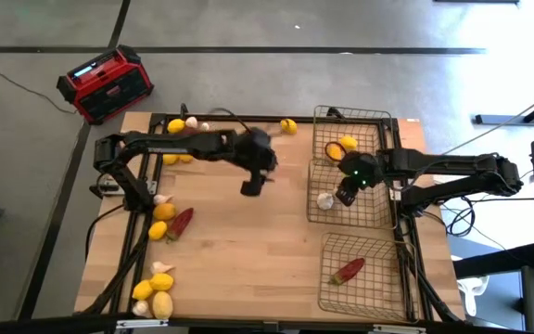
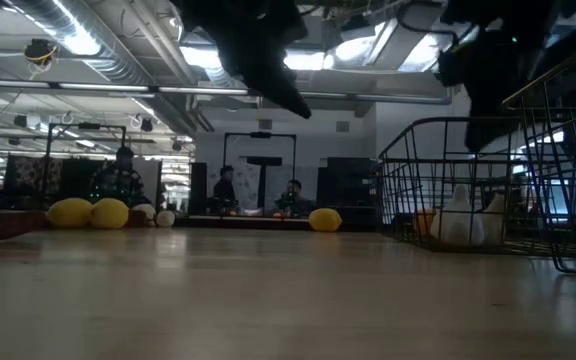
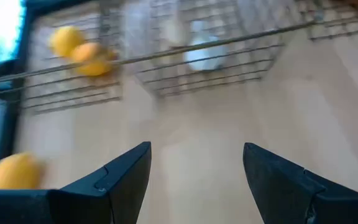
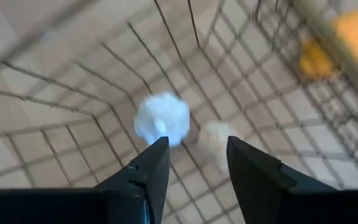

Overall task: Sort produce into baskets
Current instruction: Put the yellow lemon into the top wire basket

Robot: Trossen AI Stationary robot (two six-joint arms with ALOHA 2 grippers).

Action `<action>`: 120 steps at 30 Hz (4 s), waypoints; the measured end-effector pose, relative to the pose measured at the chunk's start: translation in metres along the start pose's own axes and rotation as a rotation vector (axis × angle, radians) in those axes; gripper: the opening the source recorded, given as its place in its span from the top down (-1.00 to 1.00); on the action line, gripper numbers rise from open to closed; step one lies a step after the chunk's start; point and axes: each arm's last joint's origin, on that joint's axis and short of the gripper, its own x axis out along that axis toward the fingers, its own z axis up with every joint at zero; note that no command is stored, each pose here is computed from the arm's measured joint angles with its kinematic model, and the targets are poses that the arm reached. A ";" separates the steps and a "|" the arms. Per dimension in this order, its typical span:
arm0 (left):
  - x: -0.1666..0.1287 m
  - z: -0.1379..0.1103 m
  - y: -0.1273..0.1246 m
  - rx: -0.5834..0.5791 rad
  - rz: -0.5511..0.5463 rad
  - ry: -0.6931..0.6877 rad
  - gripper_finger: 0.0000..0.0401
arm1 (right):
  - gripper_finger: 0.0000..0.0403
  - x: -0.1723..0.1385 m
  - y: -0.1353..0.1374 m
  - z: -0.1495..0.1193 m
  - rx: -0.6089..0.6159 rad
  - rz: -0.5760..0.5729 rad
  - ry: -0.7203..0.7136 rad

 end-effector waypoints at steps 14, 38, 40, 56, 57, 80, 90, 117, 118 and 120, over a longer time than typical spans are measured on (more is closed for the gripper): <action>-0.042 -0.014 0.061 -0.091 0.178 -0.104 -0.25 | 0.21 -0.002 0.005 0.014 -0.102 0.008 -0.157; -0.047 -0.010 0.075 -0.178 0.310 -0.173 -0.25 | 0.21 -0.002 0.005 0.016 -0.173 -0.027 -0.182; -0.044 -0.011 0.076 -0.166 0.308 -0.161 -0.25 | 0.21 -0.003 0.005 0.017 -0.177 -0.023 -0.193; -0.018 -0.018 0.076 -0.146 0.288 -0.094 -0.29 | 0.21 -0.003 0.007 0.020 -0.200 -0.023 -0.229; -0.018 -0.018 0.076 -0.150 0.294 -0.094 -0.33 | 0.21 -0.003 0.007 0.020 -0.201 -0.030 -0.232; -0.006 -0.026 0.080 -0.162 0.315 -0.040 -0.96 | 0.21 -0.003 0.007 0.020 -0.220 -0.036 -0.232; 0.024 -0.054 0.110 -0.190 0.343 0.038 -0.96 | 0.21 -0.003 0.007 0.021 -0.218 -0.034 -0.242; 0.110 -0.081 0.189 -0.167 0.172 0.014 -0.96 | 0.21 -0.004 0.007 0.021 -0.241 -0.051 -0.255; 0.113 -0.082 0.191 -0.165 0.170 0.012 -0.96 | 0.21 -0.004 0.007 0.021 -0.241 -0.051 -0.255; 0.117 -0.082 0.196 -0.165 0.170 0.011 -0.96 | 0.21 -0.004 0.007 0.021 -0.241 -0.051 -0.256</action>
